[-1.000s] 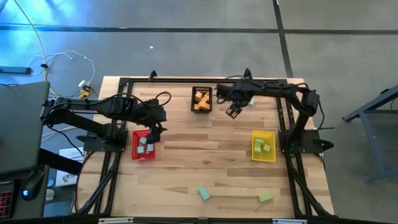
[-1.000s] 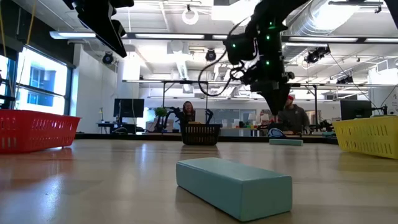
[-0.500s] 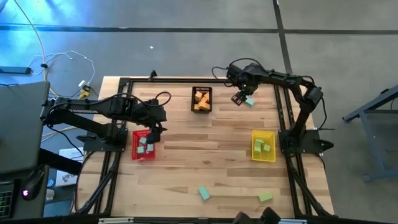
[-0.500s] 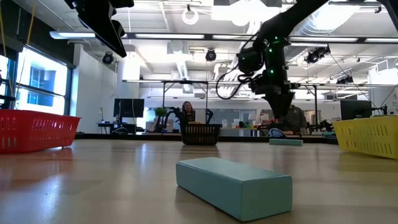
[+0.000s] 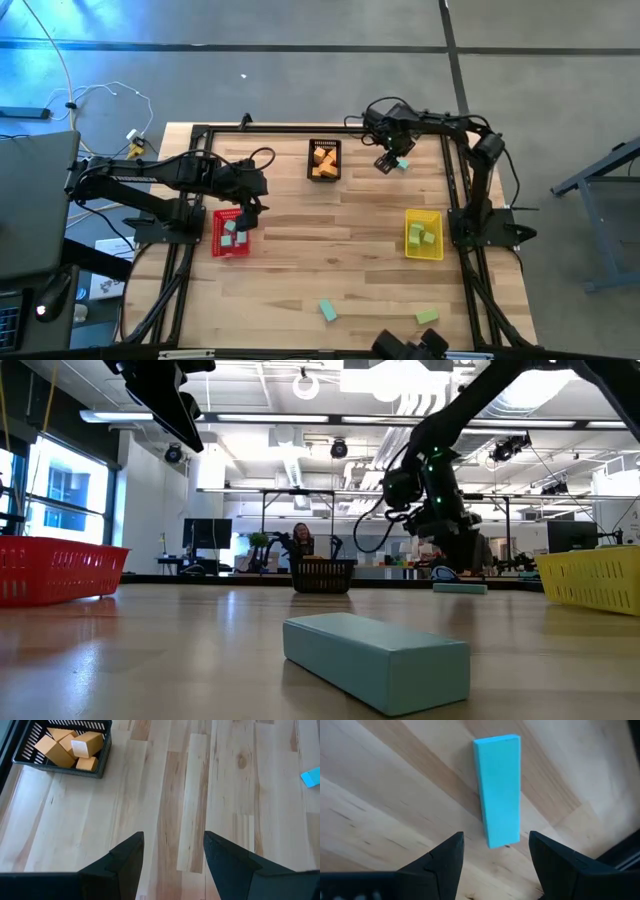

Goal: Sort & place blocks by color
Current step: Put the blue block into the red bin

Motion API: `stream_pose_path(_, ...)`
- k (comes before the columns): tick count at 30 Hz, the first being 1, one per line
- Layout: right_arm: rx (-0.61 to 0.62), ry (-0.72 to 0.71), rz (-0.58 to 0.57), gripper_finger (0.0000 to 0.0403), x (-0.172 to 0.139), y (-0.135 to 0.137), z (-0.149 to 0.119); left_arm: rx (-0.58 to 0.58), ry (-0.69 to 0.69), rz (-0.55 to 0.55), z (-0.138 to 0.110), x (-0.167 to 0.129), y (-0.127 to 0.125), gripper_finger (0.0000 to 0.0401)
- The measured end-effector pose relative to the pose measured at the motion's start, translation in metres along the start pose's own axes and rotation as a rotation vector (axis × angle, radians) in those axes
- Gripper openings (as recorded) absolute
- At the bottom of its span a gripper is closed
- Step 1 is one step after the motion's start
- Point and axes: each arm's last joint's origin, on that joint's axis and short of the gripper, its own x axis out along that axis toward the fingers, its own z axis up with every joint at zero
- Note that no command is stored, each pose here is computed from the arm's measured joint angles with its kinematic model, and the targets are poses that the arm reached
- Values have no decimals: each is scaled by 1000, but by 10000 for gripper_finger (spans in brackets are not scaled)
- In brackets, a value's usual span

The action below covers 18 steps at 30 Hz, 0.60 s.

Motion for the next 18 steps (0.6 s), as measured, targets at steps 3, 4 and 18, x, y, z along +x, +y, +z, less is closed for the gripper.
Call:
stream_pose_path(3,-10,26,-1,211,8,1,3,0,0,1,0,0,0,193)
stream_pose_path(4,-19,34,-1,211,10,2,4,2,0,1,0,0,0,193)
stream_pose_path(18,6,151,53,197,45,-5,14,53,0,3,0,0,0,193)
